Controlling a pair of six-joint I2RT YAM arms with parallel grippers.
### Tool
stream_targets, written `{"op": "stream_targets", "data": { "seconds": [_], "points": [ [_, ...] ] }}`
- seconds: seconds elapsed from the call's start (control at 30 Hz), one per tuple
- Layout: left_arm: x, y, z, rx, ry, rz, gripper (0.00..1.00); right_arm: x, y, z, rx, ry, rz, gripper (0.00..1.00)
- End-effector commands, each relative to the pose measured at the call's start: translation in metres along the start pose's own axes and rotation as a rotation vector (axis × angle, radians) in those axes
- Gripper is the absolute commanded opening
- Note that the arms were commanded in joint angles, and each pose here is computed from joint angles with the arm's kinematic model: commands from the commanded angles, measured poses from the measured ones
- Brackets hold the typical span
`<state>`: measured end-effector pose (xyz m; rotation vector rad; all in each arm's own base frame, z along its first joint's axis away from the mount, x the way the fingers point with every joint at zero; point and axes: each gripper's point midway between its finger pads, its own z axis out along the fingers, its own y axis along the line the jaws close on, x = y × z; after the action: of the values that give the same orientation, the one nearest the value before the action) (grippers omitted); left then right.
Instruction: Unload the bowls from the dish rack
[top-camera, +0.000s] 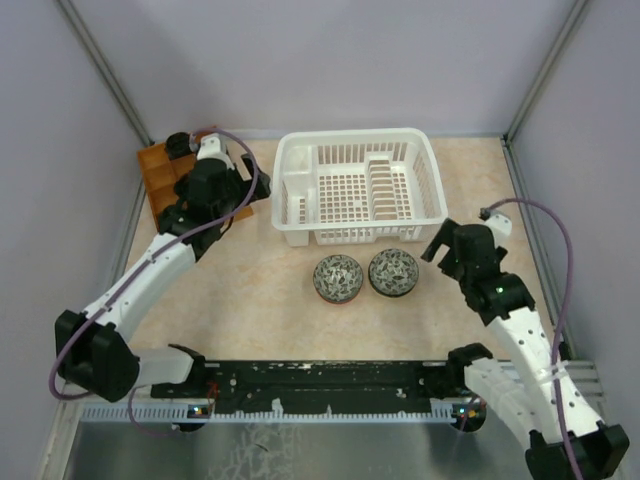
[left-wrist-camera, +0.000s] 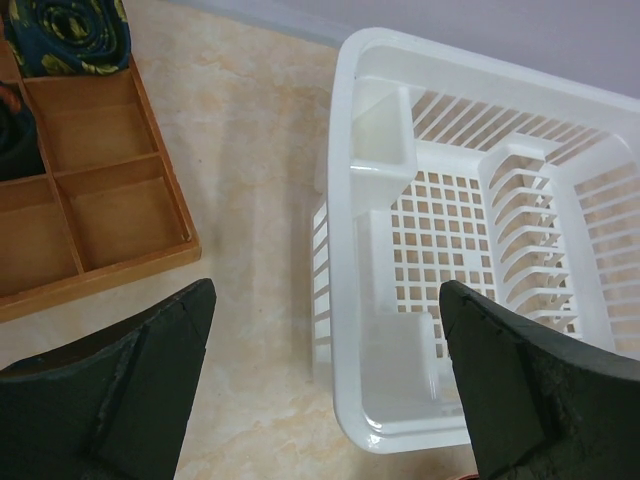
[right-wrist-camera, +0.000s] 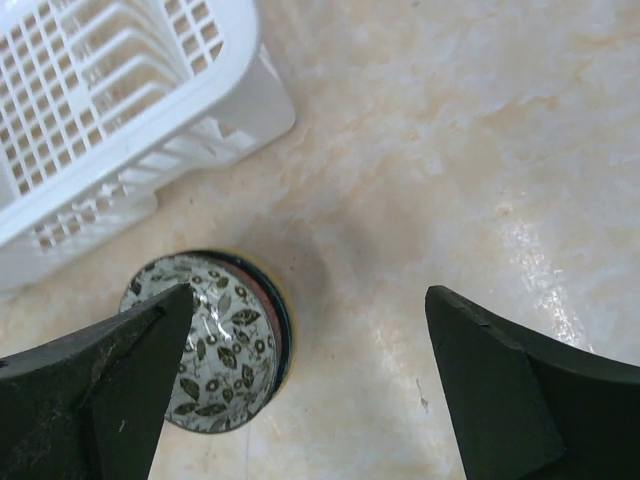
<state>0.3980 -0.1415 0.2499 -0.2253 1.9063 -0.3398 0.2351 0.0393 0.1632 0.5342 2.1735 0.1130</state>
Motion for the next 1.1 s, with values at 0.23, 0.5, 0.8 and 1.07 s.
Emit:
{"op": "stream_targets", "data": {
  "seconds": [0.23,0.5,0.8,1.07],
  "points": [
    [-0.029,0.013,-0.036,-0.034,-0.124,-0.011,0.99,-0.057,-0.031,0.005,0.030,-0.223,0.436,0.99],
    [-0.035,0.037,-0.056,-0.127,-0.188,-0.018,0.99,-0.078,-0.078,0.005,0.154,-0.369,0.499,0.99],
    [-0.034,0.040,-0.055,-0.133,-0.198,-0.031,0.99,-0.081,-0.116,0.043,0.103,-0.297,0.662,0.99],
    [-0.036,0.038,-0.059,-0.117,-0.211,-0.038,0.99,-0.087,-0.117,0.039,0.096,-0.329,0.548,0.99]
  ]
}}
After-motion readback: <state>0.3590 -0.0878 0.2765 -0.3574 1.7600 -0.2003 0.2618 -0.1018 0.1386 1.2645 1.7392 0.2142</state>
